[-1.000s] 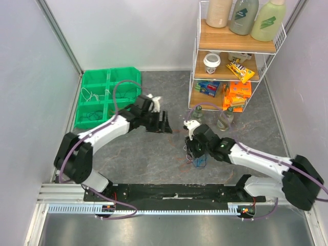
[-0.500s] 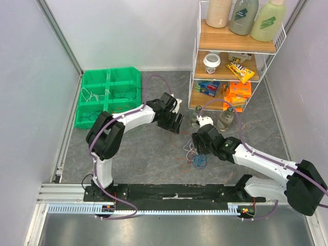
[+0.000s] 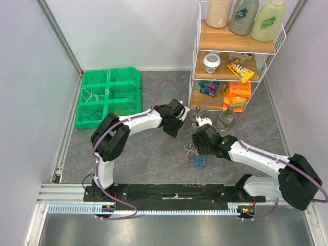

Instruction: Untangle the cables

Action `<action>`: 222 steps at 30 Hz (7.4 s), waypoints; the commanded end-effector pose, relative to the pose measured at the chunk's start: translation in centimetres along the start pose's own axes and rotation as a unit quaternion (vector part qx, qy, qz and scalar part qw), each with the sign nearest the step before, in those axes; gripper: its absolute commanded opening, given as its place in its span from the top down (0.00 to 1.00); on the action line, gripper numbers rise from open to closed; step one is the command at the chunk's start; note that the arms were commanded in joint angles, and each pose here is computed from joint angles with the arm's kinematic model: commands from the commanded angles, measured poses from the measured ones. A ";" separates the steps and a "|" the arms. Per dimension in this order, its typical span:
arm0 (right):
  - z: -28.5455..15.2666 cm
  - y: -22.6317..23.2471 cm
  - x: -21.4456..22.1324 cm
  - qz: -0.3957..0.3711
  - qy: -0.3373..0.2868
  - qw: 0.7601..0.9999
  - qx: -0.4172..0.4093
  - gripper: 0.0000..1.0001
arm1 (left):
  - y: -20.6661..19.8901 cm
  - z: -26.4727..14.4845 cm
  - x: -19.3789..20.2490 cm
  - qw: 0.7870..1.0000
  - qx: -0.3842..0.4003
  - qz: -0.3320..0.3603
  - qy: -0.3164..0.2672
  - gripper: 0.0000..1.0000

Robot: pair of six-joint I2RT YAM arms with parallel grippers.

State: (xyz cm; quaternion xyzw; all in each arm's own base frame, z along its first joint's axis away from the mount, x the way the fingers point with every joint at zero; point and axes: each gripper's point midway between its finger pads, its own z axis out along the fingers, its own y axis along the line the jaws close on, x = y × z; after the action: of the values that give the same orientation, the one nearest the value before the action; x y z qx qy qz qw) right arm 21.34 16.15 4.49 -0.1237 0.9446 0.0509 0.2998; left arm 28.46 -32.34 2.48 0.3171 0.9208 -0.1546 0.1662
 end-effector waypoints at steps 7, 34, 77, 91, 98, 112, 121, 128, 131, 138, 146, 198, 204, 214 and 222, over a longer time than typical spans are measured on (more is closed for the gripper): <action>0.7 1.2 -0.6 -0.013 0.004 1.000 -0.025 0.28 | 4.5 -18.4 -8.5 0.943 -0.181 0.010 -0.281 0.98; -7.5 6.7 -5.9 -0.048 -0.153 0.961 -0.226 0.03 | 8.0 -56.2 -13.7 0.653 -0.429 -0.038 -0.623 0.98; 4.3 18.4 -12.0 -0.143 -0.053 0.963 -0.221 0.48 | 3.6 -65.5 -12.7 0.626 -0.274 -0.058 -0.728 0.98; -0.1 3.6 -4.2 0.006 -0.060 0.998 -0.027 1.00 | 4.3 -74.1 -10.1 0.525 -0.387 -0.018 -0.758 0.98; -2.9 -5.1 -3.0 0.139 -0.060 0.981 0.117 1.00 | 5.7 -77.0 -7.9 0.477 -0.455 -0.042 -0.751 0.98; -4.5 -12.1 0.7 0.255 -0.032 0.940 0.224 1.00 | 5.1 -86.4 -1.3 0.358 -0.480 -0.071 -0.798 0.98; -4.6 -13.1 0.8 0.273 -0.029 0.931 0.242 1.00 | 5.2 -86.3 -1.3 0.369 -0.480 -0.069 -0.793 0.98; -4.7 -15.1 2.0 0.300 -0.011 0.909 0.289 1.00 | 5.8 -86.7 -0.8 0.360 -0.505 -0.083 -0.780 0.98; -4.9 -15.5 2.0 0.304 -0.015 0.906 0.295 1.00 | 5.2 -88.7 1.2 0.327 -0.493 -0.084 -0.802 0.98; -4.7 -16.4 2.6 0.314 -0.001 0.897 0.312 1.00 | 4.8 -91.9 6.6 0.275 -0.491 -0.083 -0.823 0.98; -4.1 -16.2 1.8 0.290 0.009 0.910 0.296 1.00 | 5.6 -88.0 3.0 0.354 -0.461 -0.090 -0.809 0.98; -2.9 -12.7 0.0 0.264 -0.012 0.950 0.168 1.00 | 9.0 -14.4 -8.5 0.972 -0.174 -0.068 -0.142 0.98; -3.0 -12.6 -0.2 0.260 -0.014 0.952 0.164 1.00 | 8.9 -8.3 -6.5 0.983 -0.151 -0.081 -0.060 0.98; -2.7 -12.4 -0.1 0.255 -0.011 0.954 0.159 1.00 | 7.1 -10.9 -6.6 0.985 -0.116 -0.100 -0.081 0.30; -2.5 -12.3 0.0 0.254 -0.009 0.955 0.155 1.00 | 6.3 -9.3 -3.0 0.983 -0.097 -0.149 -0.035 0.04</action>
State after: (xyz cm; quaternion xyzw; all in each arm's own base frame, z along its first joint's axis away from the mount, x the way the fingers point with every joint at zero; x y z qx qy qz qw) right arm 22.61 3.67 6.04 0.1731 0.9411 -0.0276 0.2890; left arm 34.43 -25.39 11.21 0.1857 0.9524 -0.0756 0.2295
